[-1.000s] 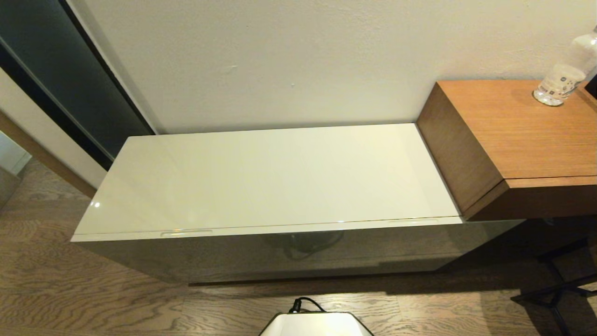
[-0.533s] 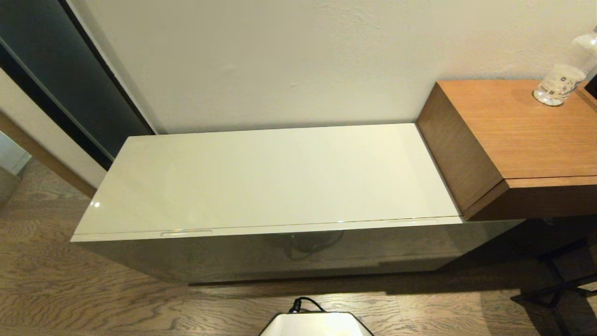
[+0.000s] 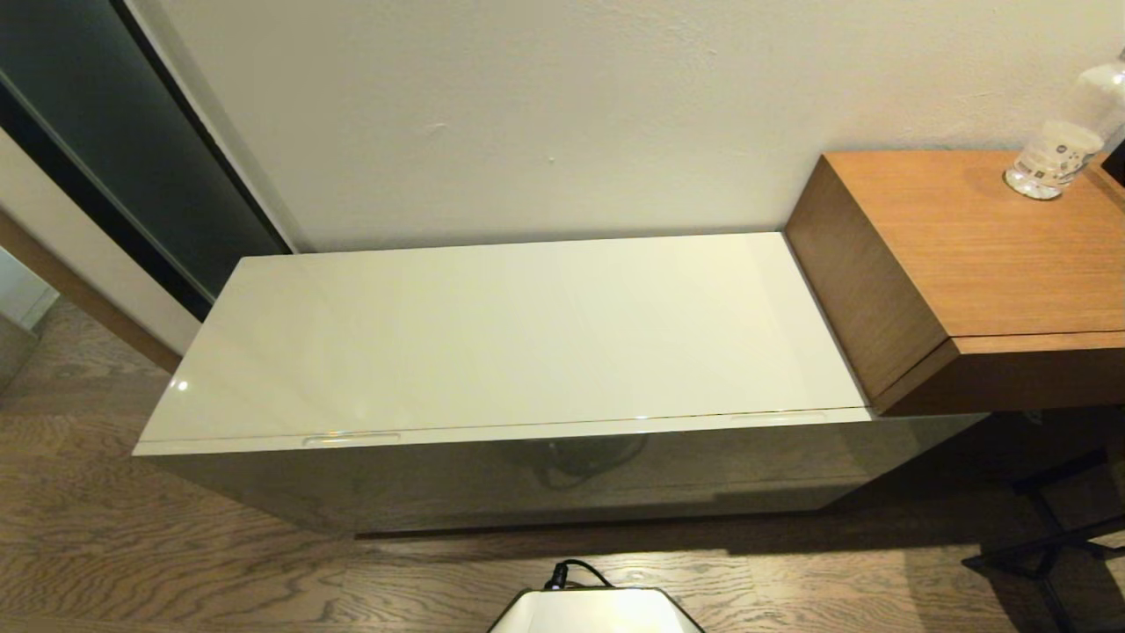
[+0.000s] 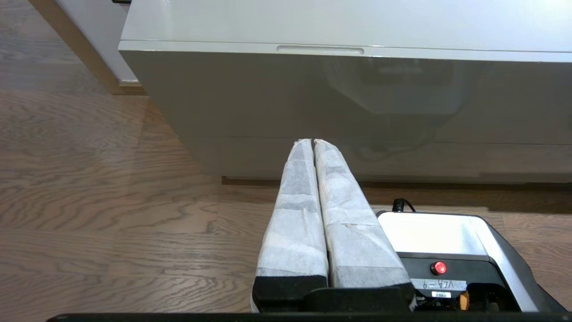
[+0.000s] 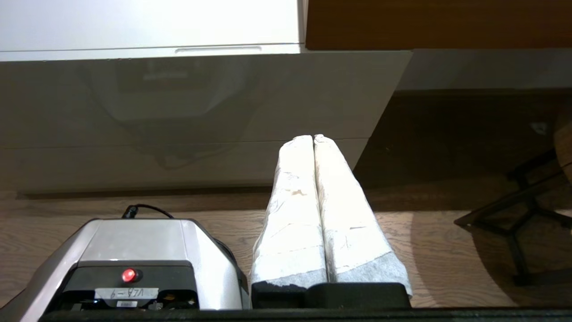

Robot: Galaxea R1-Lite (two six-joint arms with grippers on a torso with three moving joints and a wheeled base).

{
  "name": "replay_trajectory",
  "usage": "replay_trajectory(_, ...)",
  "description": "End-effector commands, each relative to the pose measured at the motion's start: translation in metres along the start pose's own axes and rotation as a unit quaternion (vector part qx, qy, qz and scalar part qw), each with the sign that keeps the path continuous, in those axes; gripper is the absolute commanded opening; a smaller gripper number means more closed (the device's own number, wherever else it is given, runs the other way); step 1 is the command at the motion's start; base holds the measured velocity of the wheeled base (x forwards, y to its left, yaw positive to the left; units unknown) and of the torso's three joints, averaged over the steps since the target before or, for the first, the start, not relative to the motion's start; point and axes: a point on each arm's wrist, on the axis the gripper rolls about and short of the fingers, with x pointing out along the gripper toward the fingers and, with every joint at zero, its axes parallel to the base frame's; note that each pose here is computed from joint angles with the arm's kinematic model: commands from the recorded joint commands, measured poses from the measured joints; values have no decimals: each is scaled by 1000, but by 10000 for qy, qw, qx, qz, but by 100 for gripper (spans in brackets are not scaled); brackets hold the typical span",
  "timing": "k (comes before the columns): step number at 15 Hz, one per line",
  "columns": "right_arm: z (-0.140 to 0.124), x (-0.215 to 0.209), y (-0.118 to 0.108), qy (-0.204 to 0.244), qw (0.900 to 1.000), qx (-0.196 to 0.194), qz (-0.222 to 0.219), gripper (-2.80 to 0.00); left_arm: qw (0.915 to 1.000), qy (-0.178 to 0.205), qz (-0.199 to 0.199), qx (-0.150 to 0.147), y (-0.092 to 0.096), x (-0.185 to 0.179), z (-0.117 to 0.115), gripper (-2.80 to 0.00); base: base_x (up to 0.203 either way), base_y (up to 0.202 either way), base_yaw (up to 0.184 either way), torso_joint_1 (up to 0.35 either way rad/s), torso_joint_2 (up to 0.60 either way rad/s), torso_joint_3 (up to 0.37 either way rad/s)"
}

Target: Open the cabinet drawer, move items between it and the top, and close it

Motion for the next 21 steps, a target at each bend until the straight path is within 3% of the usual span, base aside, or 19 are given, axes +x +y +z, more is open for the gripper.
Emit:
replay_trajectory(1,-1,0,0,28,10000,48,1,-280,10000,-4,-4,9,0,0,0,-280,0,0,0,0,0,0)
replay_trajectory(3,0,0,0,-3,9992,392,-66,-280,10000,4,-4,-6,0,0,0,-280,0,0,0,0,0,0)
replay_trajectory(11,0,0,0,11,10000,39,4,-280,10000,-4,-4,-14,0,0,0,-280,0,0,0,0,0,0)
replay_trajectory(21,-1,0,0,28,10000,70,-26,-280,10000,17,28,-21,0,0,0,-280,0,0,0,0,0,0)
